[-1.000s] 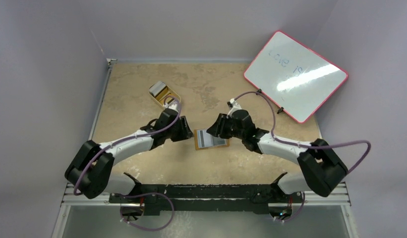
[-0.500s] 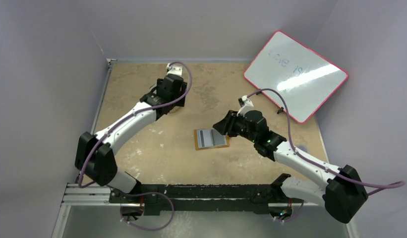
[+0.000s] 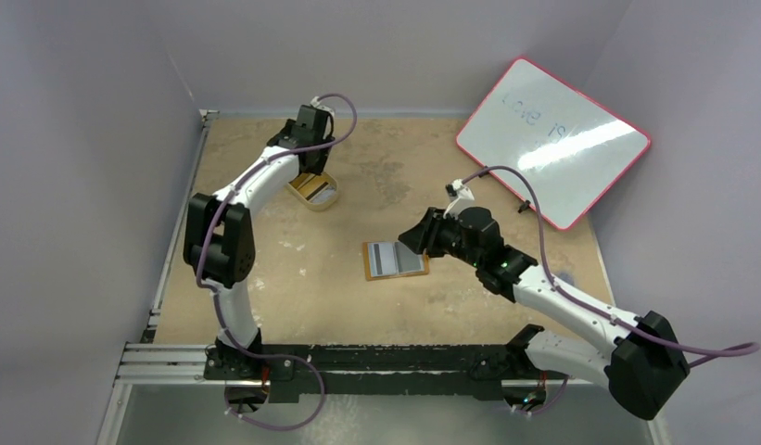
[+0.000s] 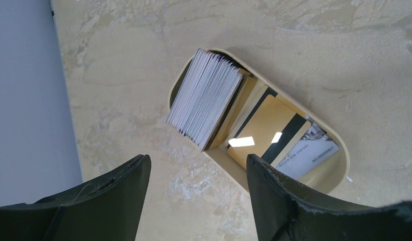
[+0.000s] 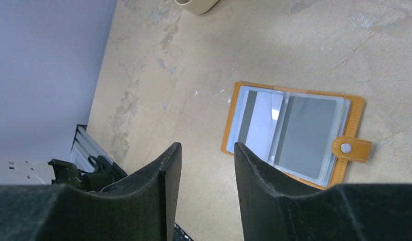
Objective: Put the credit cards into the card holder
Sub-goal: Pick up the credit card from the storage box.
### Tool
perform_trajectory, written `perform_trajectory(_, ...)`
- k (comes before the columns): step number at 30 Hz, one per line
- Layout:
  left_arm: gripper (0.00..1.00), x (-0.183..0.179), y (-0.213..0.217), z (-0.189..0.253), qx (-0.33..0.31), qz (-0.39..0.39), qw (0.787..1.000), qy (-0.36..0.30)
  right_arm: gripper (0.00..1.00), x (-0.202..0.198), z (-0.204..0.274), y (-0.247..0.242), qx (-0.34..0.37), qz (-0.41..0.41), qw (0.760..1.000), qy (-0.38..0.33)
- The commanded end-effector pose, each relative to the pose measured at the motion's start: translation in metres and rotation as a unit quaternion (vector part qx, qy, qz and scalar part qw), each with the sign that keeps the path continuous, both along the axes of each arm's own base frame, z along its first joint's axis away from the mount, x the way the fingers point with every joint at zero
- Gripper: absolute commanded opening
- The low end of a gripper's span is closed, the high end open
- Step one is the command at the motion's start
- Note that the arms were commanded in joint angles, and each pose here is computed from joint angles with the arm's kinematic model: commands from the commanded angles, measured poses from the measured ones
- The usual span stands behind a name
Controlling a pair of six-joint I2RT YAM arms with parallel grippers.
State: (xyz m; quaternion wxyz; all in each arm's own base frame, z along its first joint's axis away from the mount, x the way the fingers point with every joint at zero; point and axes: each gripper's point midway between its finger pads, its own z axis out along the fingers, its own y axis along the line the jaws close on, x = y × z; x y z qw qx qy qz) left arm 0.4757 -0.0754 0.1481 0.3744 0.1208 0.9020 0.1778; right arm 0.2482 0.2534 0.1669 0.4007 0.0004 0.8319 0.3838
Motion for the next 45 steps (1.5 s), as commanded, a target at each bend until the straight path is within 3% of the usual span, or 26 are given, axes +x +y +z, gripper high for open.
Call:
perform_trajectory(1,0.7,0.02,0.002,0.009,0.03,-0.029,0.999,0.002,0.45,0.004,0.014,0.006,0.005,0.011,1.0,-0.02)
perform_trajectory(7,0.7,0.029,0.022,-0.013,0.073,-0.012,0.997,0.026,0.45,0.005,0.012,0.01,0.004,0.018,1.0,-0.017)
perform_trajectory(15,0.7,0.036,0.025,-0.036,0.085,-0.017,0.995,0.043,0.45,0.006,0.011,0.008,-0.002,0.014,1.0,-0.017)
perform_trajectory(28,0.66,0.05,0.04,-0.04,0.135,0.01,0.99,0.035,0.45,0.006,0.012,0.006,-0.002,0.011,1.0,-0.016)
perform_trajectory(45,0.42,0.052,0.035,-0.036,0.128,-0.004,0.991,0.037,0.45,0.006,0.012,0.007,0.0,0.013,1.0,-0.015)
